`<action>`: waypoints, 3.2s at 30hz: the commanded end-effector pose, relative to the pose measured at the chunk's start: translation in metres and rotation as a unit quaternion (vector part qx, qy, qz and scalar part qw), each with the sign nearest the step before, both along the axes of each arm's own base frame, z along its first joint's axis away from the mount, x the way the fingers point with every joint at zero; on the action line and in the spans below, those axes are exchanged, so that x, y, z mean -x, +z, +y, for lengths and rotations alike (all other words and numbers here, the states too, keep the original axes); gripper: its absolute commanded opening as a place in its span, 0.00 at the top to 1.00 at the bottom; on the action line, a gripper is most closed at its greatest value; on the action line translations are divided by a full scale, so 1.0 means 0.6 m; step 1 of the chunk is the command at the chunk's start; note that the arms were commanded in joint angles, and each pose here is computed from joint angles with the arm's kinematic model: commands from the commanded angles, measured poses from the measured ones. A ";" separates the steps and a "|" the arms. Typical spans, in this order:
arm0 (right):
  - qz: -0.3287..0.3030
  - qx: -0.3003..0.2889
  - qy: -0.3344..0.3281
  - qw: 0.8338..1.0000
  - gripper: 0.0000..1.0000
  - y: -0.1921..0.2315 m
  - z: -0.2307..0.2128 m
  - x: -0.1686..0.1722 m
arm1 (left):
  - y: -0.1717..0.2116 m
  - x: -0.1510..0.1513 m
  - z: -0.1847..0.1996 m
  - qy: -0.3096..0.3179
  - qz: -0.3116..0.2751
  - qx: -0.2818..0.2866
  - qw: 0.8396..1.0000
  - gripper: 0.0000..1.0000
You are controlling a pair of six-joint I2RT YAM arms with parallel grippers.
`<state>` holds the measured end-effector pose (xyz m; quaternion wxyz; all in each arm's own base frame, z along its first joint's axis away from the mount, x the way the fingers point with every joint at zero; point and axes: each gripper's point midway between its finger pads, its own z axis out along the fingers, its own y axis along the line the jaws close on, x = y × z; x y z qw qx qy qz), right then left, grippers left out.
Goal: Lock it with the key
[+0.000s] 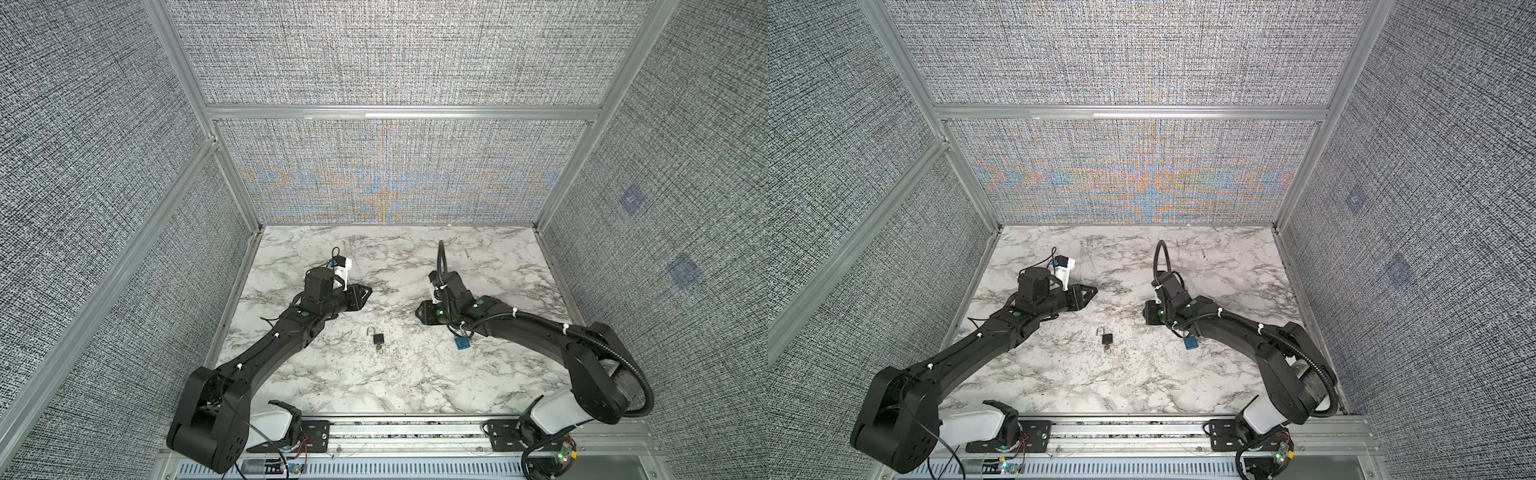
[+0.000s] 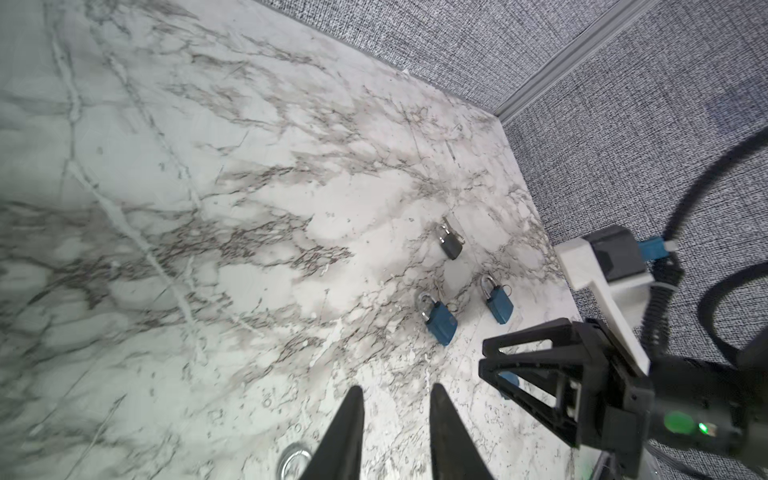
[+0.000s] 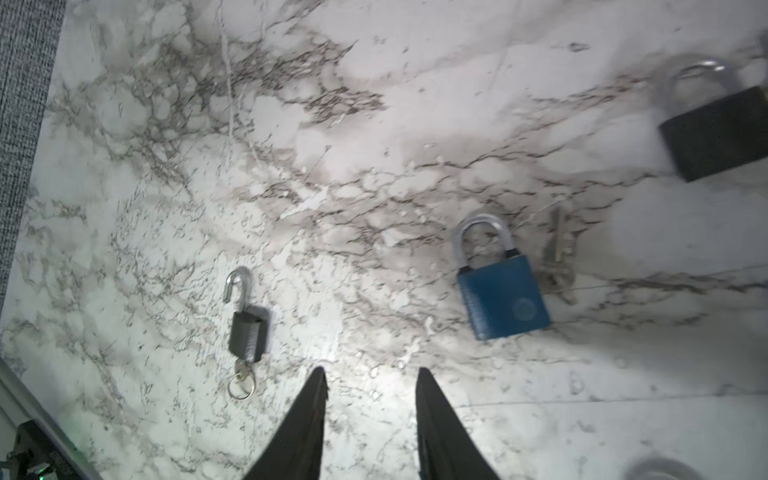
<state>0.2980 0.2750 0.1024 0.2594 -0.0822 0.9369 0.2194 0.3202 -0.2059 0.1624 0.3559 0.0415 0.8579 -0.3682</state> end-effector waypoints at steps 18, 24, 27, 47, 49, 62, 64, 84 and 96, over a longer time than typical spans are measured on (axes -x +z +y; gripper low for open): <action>0.026 0.108 0.012 0.994 0.44 -0.078 0.181 0.056 | 0.021 0.056 0.099 0.089 -0.034 0.046 0.994 0.59; 0.048 0.139 0.006 0.989 0.46 -0.107 0.180 0.055 | 0.030 0.059 0.100 0.089 -0.040 0.050 0.994 0.57; 0.054 0.146 0.001 0.988 0.51 -0.115 0.176 0.057 | 0.025 0.058 0.094 0.080 -0.033 0.053 0.995 0.57; 0.068 0.192 0.002 0.979 0.63 -0.136 0.162 0.061 | 0.016 0.052 0.090 0.075 -0.024 0.060 0.995 0.57; 0.067 0.198 0.000 0.978 0.63 -0.134 0.158 0.061 | 0.015 0.052 0.090 0.074 -0.024 0.060 0.995 0.57; 0.057 0.227 0.001 0.972 0.60 -0.126 0.157 0.066 | 0.013 0.052 0.089 0.071 -0.022 0.065 0.995 0.57; 0.056 0.229 0.000 0.972 0.58 -0.124 0.156 0.065 | 0.014 0.052 0.089 0.070 -0.022 0.066 0.995 0.57; 0.064 0.240 0.005 0.969 0.64 -0.143 0.158 0.067 | 0.013 0.052 0.092 0.073 -0.022 0.066 0.995 0.57; 0.051 0.195 0.004 0.979 0.71 -0.107 0.156 0.049 | 0.007 0.052 0.098 0.081 -0.014 0.055 0.995 0.59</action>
